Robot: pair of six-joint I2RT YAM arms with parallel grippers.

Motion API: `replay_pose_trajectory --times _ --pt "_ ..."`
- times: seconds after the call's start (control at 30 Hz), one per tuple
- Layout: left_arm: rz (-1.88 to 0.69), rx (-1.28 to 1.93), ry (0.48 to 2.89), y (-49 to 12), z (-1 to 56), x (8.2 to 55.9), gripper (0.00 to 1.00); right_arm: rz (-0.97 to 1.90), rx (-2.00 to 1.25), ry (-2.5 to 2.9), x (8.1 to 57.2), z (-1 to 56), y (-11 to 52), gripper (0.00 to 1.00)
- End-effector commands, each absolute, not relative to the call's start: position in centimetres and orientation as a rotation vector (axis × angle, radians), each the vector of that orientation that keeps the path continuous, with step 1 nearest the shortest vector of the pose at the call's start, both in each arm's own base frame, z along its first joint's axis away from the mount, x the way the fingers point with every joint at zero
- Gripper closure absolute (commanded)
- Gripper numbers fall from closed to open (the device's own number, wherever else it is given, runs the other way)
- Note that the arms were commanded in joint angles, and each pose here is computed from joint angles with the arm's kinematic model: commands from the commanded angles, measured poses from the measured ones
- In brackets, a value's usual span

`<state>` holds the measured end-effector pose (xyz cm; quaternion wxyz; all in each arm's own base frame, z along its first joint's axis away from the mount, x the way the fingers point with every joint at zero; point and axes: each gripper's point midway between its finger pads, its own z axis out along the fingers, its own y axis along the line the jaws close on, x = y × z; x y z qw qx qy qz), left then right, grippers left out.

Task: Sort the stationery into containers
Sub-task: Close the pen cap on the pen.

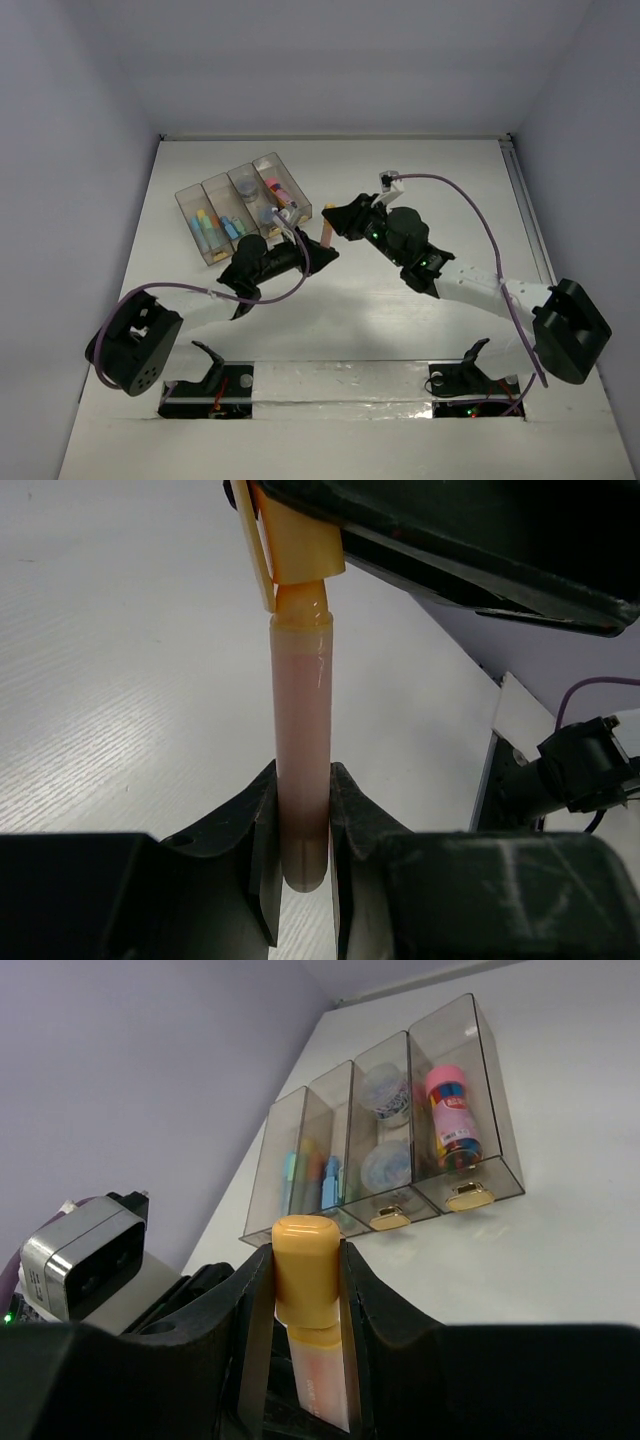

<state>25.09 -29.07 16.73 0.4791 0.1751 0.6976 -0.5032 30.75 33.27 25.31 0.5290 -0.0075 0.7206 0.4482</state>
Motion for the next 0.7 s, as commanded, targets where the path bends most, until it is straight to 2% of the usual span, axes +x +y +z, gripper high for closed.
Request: replay_pose_trajectory --times 0.0,0.27,0.67 --pt "-1.186 0.323 1.497 -27.7 22.7 27.1 1.0 1.118 -0.083 1.763 27.7 25.0 34.2 1.0" --pt "-1.173 0.282 1.509 -27.4 22.9 27.1 1.0 0.943 -0.061 1.802 28.2 24.5 31.7 1.0" --pt "-1.174 0.292 1.466 -29.2 25.0 27.9 1.0 1.005 -0.122 1.847 25.9 23.1 33.2 1.0"
